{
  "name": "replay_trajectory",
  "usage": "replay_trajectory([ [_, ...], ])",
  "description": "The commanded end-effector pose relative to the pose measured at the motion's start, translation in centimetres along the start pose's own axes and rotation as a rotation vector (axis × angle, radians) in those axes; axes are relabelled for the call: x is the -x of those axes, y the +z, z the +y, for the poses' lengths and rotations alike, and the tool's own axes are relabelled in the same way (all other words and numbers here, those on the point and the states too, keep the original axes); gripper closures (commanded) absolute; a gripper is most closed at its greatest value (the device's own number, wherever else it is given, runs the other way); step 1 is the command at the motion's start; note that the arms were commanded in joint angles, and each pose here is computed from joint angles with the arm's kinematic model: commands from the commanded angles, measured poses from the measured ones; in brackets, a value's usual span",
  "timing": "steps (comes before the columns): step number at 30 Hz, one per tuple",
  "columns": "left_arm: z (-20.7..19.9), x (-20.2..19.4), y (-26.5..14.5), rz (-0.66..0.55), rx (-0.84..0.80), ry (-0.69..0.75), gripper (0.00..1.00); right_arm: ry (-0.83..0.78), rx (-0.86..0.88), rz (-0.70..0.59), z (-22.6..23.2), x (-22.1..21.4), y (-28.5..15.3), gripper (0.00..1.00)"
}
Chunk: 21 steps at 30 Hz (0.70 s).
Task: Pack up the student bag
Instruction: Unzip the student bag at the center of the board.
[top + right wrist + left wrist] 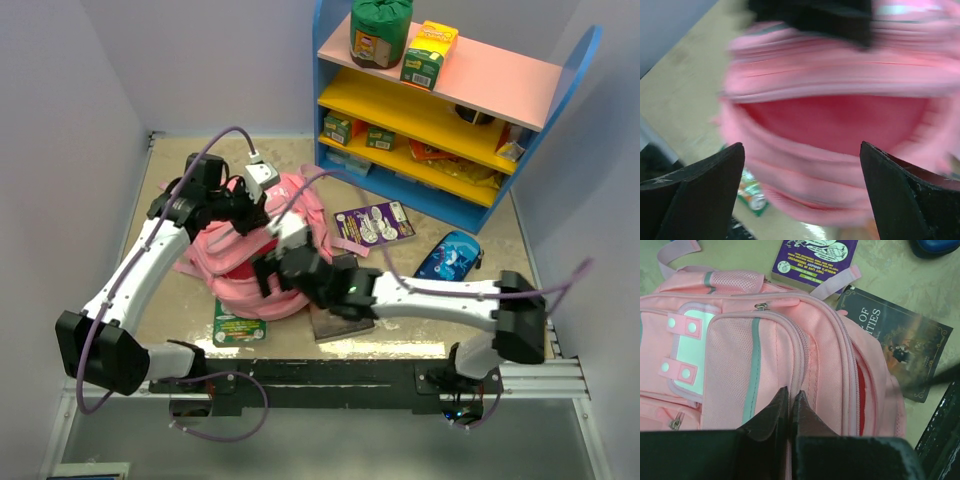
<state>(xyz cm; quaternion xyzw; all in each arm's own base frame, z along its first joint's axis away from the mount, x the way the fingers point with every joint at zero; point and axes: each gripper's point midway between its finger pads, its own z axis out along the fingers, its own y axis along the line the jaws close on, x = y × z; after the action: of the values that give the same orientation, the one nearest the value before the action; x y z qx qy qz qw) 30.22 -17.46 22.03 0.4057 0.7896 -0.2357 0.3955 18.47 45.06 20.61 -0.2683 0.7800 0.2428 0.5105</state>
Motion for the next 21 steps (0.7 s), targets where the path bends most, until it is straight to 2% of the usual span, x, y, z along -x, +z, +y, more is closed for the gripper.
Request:
replay_trajectory([
  [1, 2.2, 2.9, -1.5, -0.104, 0.082, 0.12, 1.0, 0.324, -0.271, -0.021, -12.3, 1.3, -3.9, 0.01],
  [2, 2.4, 2.7, -1.5, -0.105, 0.088, 0.121, 1.0, 0.362, -0.328, -0.003, -14.5, 0.0, -4.7, 0.02],
  [3, 2.5, 2.6, -1.6, -0.105, 0.091, 0.122, 1.0, 0.477, -0.422, -0.072, -18.1, 1.3, -6.3, 0.03],
  [4, 2.6, 2.4, -1.5, -0.104, 0.097, 0.123, 1.0, 0.499, -0.533, -0.015, -20.6, -0.9, -7.8, 0.03],
  [6, 2.7, 2.4, -1.6, -0.11, 0.108, 0.128, 1.0, 0.612, -0.726, -0.014, -25.7, -2.2, -10.2, 0.03],
  [7, 2.9, 2.2, -1.5, -0.109, 0.117, 0.128, 1.0, 0.608, -0.816, 0.053, -27.4, -4.1, -12.1, 0.02],
  [10, 3.1, 1.9, -1.3, -0.104, 0.119, 0.13, 1.0, 0.659, -1.018, 0.113, -31.3, -7.0, -15.3, 0.01],
  [16, 3.0, 1.7, -1.1, -0.105, 0.111, 0.131, 1.0, 0.754, -1.204, 0.228, -37.1, -11.6, -19.3, 0.01],
  [21, 2.7, 1.7, -1.0, -0.113, 0.096, 0.135, 1.0, 0.944, -1.233, 0.143, -41.0, -12.8, -21.7, 0.01],
])
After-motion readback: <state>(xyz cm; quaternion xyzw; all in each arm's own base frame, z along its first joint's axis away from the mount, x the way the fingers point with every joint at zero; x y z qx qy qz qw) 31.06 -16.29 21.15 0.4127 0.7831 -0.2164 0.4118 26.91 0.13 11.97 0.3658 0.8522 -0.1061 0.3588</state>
